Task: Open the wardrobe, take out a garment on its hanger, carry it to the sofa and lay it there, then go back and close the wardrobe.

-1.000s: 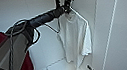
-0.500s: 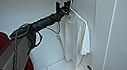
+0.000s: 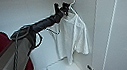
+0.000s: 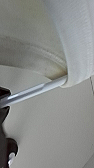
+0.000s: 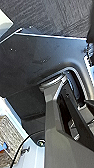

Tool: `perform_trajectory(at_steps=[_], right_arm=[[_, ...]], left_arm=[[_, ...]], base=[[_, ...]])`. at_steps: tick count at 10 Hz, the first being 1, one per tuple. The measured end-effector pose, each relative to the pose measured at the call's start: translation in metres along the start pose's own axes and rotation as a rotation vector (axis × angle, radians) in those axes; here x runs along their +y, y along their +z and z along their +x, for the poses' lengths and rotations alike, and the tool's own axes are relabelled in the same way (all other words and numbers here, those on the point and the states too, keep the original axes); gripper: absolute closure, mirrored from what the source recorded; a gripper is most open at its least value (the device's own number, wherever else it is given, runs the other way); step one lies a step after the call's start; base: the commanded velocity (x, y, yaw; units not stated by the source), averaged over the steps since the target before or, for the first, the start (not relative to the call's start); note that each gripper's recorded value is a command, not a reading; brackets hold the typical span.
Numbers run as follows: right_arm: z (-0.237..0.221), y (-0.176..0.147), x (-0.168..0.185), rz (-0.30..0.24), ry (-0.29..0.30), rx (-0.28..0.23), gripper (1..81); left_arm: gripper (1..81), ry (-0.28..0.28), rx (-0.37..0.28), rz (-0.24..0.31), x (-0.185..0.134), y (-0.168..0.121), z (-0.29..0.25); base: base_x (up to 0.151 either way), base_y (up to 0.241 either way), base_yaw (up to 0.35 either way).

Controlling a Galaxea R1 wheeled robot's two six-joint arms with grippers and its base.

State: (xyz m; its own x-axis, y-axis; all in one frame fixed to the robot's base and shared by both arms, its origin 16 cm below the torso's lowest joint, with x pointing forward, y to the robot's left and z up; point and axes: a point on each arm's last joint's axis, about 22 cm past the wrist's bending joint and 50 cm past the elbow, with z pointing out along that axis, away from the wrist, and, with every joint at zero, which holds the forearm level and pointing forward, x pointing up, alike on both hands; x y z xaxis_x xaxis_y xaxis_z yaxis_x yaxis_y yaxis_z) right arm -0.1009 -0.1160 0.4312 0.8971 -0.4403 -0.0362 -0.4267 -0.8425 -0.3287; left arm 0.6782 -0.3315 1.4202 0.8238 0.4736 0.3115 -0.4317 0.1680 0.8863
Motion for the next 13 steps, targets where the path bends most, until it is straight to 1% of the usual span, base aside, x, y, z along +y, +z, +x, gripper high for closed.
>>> perform_trajectory(at_steps=[3, 5, 6, 7, 8, 9, 11, 13], right_arm=[[0.000, 0.000, -0.001, 0.000, -0.001, -0.001, 1.0], [0.000, 0.000, 0.000, 0.000, 0.000, -0.001, 1.0], [0.000, 0.000, 0.000, -0.001, 0.000, -0.001, 1.0], [0.000, 0.000, 0.000, -0.001, 0.000, -0.001, 1.0], [0.000, 0.000, 0.000, -0.001, 0.000, -0.001, 1.0], [0.000, 0.000, 0.000, -0.001, 0.000, 0.000, 1.0], [0.000, 0.000, 0.000, -0.001, 0.000, -0.001, 1.0], [0.001, 0.000, 0.000, -0.001, -0.003, -0.001, 1.0]], left_arm=[[81.1, -0.003, -0.007, -0.006, 0.001, -0.002, -0.001], [81.1, -0.001, -0.024, -0.009, 0.010, -0.002, -0.003], [81.1, 0.010, -0.028, -0.016, 0.020, -0.002, 0.000], [81.1, 0.032, -0.039, -0.029, 0.038, -0.001, 0.001], [81.1, 0.060, -0.040, -0.055, 0.065, 0.000, 0.008], [81.1, 0.077, -0.053, -0.020, 0.068, -0.003, 0.013], [81.1, 0.067, -0.037, -0.037, 0.074, -0.014, 0.032], [81.1, 0.075, -0.034, -0.047, 0.084, -0.026, 0.046]], base=[[0.000, 0.000, 0.000], [0.000, 0.000, 0.000], [0.000, 0.000, 0.000], [0.000, 0.000, 0.000], [0.000, 0.000, 0.000], [0.000, 0.000, 0.000], [0.000, 0.000, 0.000], [0.000, 0.000, 0.000]])
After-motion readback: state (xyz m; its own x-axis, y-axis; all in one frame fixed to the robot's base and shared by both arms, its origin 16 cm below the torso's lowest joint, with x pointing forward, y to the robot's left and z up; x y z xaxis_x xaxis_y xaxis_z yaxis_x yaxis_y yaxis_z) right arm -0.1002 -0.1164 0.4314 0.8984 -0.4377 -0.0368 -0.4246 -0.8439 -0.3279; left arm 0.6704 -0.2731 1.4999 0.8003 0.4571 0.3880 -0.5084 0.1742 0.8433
